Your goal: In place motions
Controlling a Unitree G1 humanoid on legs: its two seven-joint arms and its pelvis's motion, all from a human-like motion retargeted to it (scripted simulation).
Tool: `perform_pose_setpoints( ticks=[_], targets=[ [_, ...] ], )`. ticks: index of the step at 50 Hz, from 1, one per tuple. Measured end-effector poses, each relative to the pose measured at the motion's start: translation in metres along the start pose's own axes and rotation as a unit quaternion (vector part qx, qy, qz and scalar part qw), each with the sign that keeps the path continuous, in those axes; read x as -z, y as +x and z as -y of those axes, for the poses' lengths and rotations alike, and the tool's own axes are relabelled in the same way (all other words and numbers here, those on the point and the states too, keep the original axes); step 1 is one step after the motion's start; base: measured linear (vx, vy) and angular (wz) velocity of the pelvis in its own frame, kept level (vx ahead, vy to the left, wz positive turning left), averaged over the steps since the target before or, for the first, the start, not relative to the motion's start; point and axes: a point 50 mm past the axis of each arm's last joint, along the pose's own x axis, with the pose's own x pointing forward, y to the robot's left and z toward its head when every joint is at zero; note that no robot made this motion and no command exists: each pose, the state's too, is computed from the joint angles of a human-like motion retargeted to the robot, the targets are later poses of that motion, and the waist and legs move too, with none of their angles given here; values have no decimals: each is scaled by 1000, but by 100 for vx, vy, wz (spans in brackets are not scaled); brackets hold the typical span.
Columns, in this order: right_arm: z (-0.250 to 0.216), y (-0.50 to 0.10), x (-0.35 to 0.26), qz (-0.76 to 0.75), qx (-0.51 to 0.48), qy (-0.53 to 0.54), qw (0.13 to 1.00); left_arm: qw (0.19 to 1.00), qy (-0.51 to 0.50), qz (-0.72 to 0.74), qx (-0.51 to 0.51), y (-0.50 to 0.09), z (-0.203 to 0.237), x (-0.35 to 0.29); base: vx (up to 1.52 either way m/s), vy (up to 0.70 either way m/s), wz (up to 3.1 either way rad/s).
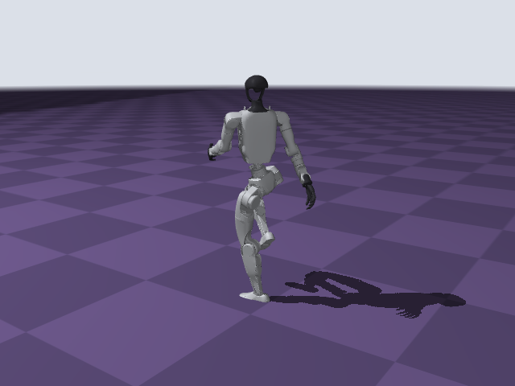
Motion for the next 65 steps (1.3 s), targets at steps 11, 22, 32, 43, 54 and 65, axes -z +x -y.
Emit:
perform_pose_setpoints(
  ticks=[11, 22, 32, 43, 54, 65],
  targets=[
    [-10, -28, -83, 123, -10, -69, 990, 979, -66, -193, 6, -55, 0, 113, 10, 0, -64],
    [-83, -198, -267, 480, -20, -290, 828, 830, -143, -537, -38, -238, 16, 260, -22, -1, -92],
    [-105, -297, -291, 662, 49, -373, 648, 710, -89, -699, -3, -321, 12, 277, -22, -12, 61],
    [-41, -119, -209, 272, 49, -344, 897, 720, -110, -685, -16, -326, 5, 278, 4, -8, 43],
    [-30, -53, -130, 188, 0, -234, 954, 741, -96, -665, -2, -315, 5, 277, 1, -5, -34],
    [-20, -81, -171, 248, 47, -244, 936, 737, -99, -668, -3, -315, 3, 277, 2, 2, 24]
  ],
)
